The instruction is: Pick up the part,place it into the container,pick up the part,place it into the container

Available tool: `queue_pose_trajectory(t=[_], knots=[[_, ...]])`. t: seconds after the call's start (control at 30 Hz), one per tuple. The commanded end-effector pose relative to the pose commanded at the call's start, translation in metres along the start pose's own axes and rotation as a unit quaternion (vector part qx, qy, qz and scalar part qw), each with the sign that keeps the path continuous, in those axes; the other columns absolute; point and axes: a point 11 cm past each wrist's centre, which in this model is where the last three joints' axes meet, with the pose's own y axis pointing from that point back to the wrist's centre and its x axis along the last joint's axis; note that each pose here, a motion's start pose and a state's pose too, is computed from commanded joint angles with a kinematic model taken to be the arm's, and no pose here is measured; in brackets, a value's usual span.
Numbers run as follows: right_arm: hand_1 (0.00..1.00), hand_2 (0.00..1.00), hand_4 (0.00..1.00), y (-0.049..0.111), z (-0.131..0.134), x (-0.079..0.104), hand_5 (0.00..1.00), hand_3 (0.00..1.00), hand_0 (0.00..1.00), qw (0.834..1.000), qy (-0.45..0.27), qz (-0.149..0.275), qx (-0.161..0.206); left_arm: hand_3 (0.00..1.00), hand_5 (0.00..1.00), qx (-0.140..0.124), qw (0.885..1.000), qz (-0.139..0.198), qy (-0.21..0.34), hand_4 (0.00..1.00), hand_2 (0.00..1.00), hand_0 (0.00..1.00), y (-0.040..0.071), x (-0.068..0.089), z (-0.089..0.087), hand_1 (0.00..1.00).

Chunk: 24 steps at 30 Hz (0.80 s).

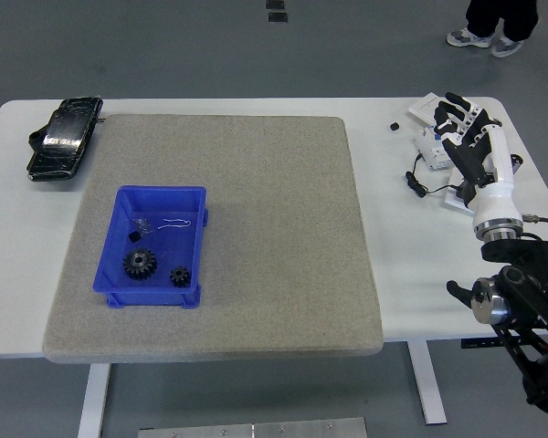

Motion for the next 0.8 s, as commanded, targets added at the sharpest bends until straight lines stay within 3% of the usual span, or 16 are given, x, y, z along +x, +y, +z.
queue_pose_trajectory(t=[0.33, 0.8], knots=[[0.728, 0.751, 0.734, 0.0, 0.003, 0.0039, 0.431, 0.728, 0.739, 1.0, -0.013, 0.004, -0.005, 0.599, 0.324, 0.005, 1.0, -0.007, 0.011, 0.676, 0.647, 0.719, -0.003, -0.0065, -0.0087, 0.671], [0.717, 0.75, 0.741, -0.0008, -0.0016, 0.0039, 0.442, 0.728, 0.735, 1.0, -0.024, 0.005, 0.001, 0.602, 0.321, 0.004, 1.0, -0.01, 0.015, 0.677, 0.647, 0.719, -0.0022, -0.0104, -0.0067, 0.672]])
